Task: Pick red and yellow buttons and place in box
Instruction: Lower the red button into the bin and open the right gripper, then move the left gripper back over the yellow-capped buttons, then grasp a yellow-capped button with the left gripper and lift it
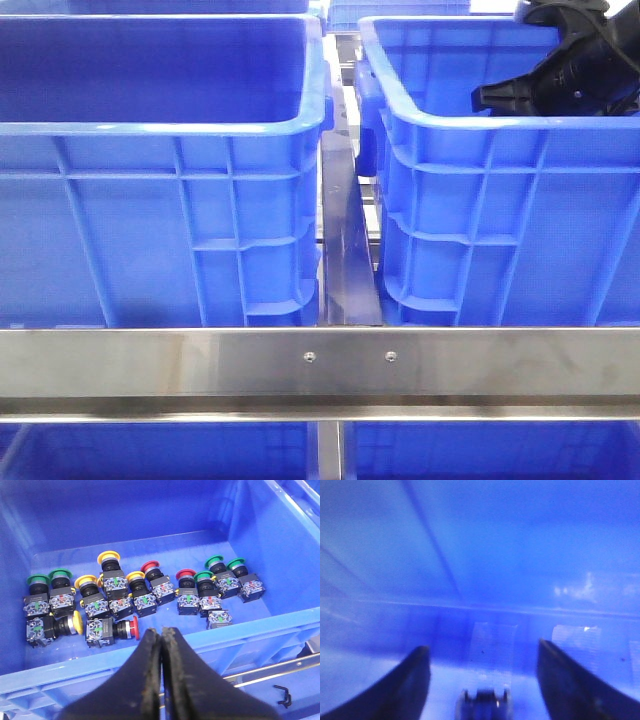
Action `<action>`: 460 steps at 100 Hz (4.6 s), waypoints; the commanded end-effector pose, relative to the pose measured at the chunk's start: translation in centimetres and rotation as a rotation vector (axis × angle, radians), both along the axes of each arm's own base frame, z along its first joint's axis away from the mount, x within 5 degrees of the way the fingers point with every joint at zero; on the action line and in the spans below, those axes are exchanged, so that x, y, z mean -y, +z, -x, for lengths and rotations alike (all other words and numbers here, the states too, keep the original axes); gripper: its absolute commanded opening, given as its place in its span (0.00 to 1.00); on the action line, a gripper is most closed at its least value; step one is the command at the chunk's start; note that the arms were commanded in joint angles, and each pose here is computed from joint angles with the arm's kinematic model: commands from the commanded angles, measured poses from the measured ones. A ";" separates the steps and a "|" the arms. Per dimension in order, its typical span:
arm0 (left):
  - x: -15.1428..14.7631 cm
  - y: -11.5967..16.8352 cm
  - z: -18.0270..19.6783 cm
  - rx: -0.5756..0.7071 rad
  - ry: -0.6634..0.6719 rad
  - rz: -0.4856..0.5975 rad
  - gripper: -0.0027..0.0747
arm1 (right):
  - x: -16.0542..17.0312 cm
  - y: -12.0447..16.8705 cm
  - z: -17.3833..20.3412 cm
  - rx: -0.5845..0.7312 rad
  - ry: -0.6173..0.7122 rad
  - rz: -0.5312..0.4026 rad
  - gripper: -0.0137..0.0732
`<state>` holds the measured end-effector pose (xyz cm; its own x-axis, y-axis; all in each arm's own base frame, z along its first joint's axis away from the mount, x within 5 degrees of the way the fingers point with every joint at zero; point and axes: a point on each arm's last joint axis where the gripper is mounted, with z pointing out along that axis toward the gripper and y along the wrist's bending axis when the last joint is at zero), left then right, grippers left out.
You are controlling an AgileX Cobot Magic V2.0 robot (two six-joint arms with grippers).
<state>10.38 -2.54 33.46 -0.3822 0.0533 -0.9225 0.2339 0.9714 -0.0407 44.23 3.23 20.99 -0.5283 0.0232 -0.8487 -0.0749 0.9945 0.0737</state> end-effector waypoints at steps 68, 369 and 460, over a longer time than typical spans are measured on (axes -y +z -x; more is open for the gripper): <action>0.0 1.6 -0.2 0.101 0.014 0.042 0.01 | 0.7 12.7 11.4 0.280 0.005 -0.028 0.76; 0.8 -3.8 -25.2 -0.288 0.124 -0.061 0.73 | 1.6 15.1 30.4 0.591 0.017 -0.092 0.02; 1.0 -8.1 -27.8 -0.327 0.129 -0.073 0.49 | 1.6 15.1 30.4 0.591 0.017 -0.092 0.02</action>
